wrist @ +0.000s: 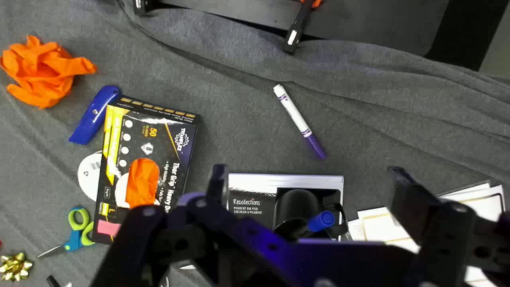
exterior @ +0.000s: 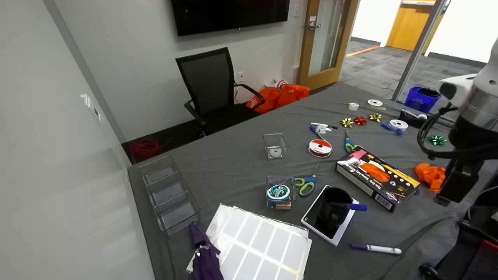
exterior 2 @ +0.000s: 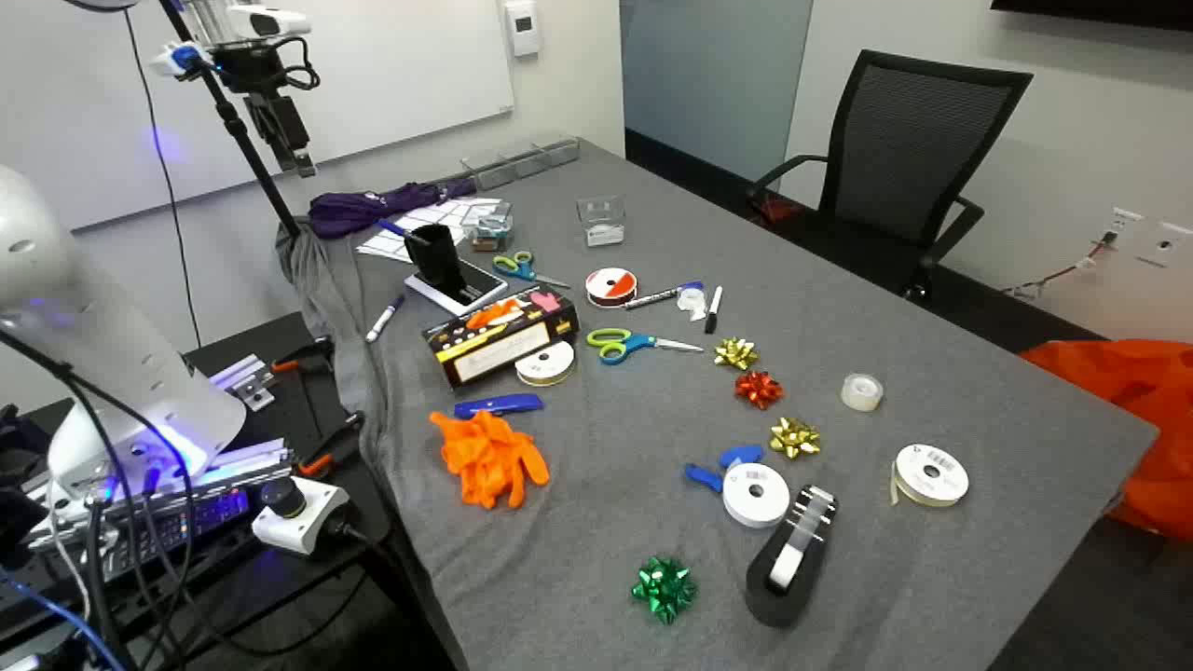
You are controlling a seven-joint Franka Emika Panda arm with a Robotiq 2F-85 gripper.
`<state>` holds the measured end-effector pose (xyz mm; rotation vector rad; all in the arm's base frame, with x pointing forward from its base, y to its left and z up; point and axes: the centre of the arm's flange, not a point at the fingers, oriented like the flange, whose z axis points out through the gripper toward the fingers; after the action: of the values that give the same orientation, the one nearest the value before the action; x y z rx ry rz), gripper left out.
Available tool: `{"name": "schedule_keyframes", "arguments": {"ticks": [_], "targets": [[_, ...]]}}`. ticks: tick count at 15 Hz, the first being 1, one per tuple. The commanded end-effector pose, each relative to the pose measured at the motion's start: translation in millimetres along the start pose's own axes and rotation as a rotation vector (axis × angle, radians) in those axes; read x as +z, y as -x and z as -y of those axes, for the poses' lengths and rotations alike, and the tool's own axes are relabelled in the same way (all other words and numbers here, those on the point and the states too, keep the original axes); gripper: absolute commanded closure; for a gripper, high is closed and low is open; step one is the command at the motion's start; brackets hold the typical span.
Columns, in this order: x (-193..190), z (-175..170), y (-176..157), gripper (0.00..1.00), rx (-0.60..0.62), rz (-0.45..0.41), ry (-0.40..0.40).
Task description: Remove the marker from the black cup
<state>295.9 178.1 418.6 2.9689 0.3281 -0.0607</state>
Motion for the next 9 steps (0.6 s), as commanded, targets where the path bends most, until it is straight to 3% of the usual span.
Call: {"name": "schedule_keyframes", "arguments": {"ticks": [1, 9], "targets": [[0.0, 0.0, 0.0, 0.0, 0.0, 0.0, 0.0], [7.6, 11.0, -39.1, 0.0, 0.216, 0.066, -0.051]]}}
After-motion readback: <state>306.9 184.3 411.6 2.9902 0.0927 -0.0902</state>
